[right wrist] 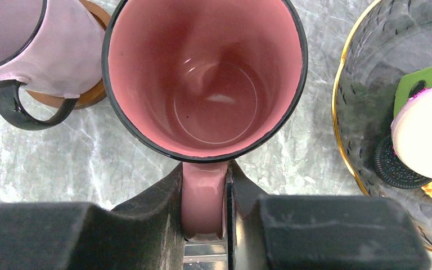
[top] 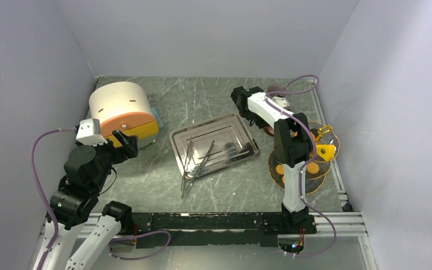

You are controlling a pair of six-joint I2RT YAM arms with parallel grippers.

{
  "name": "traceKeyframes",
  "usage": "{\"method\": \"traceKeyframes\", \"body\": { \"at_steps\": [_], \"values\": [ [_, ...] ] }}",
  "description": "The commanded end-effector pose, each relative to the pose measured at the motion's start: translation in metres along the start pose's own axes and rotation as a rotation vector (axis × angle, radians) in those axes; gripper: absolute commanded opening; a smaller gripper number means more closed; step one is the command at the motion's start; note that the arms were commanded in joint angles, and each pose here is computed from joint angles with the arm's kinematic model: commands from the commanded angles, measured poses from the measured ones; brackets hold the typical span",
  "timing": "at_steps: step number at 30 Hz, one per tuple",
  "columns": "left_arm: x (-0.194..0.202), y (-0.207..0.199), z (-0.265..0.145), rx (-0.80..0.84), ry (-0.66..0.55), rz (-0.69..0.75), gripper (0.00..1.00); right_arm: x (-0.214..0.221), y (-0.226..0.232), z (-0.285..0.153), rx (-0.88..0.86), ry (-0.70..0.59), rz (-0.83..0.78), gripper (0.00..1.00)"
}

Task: Serve the afternoon tea
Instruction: Place the cup on the coaster.

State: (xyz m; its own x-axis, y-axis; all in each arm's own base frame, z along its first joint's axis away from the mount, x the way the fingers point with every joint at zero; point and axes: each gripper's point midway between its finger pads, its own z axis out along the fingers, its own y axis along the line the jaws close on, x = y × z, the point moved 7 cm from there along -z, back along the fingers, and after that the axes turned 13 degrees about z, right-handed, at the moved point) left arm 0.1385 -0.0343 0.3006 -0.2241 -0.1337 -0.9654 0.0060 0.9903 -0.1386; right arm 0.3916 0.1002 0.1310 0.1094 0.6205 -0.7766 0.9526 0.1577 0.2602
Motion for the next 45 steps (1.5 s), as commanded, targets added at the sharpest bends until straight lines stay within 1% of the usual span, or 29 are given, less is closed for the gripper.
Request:
{"method": "traceKeyframes", "body": {
  "at_steps": [1, 27, 28, 31, 35, 38, 39, 41, 45],
  "values": [
    [-0.011, 0.0, -0.002, -0.002, -0.042, -0.016, 0.97, -0.015, 0.01, 0.004, -0.04, -0.101, 0.045, 0.0],
    [-0.009, 0.001, -0.001, -0.012, -0.041, -0.009, 0.97, -0.009, 0.015, 0.005, -0.022, -0.074, 0.043, 0.01],
    [-0.01, 0.001, -0.001, -0.011, -0.041, -0.009, 0.97, -0.009, 0.015, 0.005, -0.022, -0.074, 0.044, 0.04],
    [-0.011, 0.001, -0.002, -0.011, -0.043, -0.01, 0.97, -0.012, 0.016, 0.004, -0.023, -0.075, 0.047, 0.21],
    [-0.011, 0.001, -0.002, -0.013, -0.045, -0.009, 0.97, -0.021, 0.021, -0.002, -0.039, -0.073, 0.054, 0.38],
    [-0.01, 0.001, -0.002, -0.014, -0.042, -0.01, 0.97, -0.031, 0.024, -0.011, -0.054, -0.075, 0.062, 0.53],
    [-0.01, 0.001, -0.002, -0.013, -0.044, -0.009, 0.97, -0.035, 0.026, -0.013, -0.061, -0.077, 0.061, 0.63],
    [-0.011, 0.001, -0.002, -0.013, -0.045, -0.008, 0.97, -0.043, 0.028, -0.018, -0.073, -0.078, 0.063, 0.76],
    [-0.015, 0.0, -0.002, -0.012, -0.054, -0.011, 0.97, -0.057, 0.033, -0.031, -0.115, -0.041, 0.059, 0.95]
  ]
}}
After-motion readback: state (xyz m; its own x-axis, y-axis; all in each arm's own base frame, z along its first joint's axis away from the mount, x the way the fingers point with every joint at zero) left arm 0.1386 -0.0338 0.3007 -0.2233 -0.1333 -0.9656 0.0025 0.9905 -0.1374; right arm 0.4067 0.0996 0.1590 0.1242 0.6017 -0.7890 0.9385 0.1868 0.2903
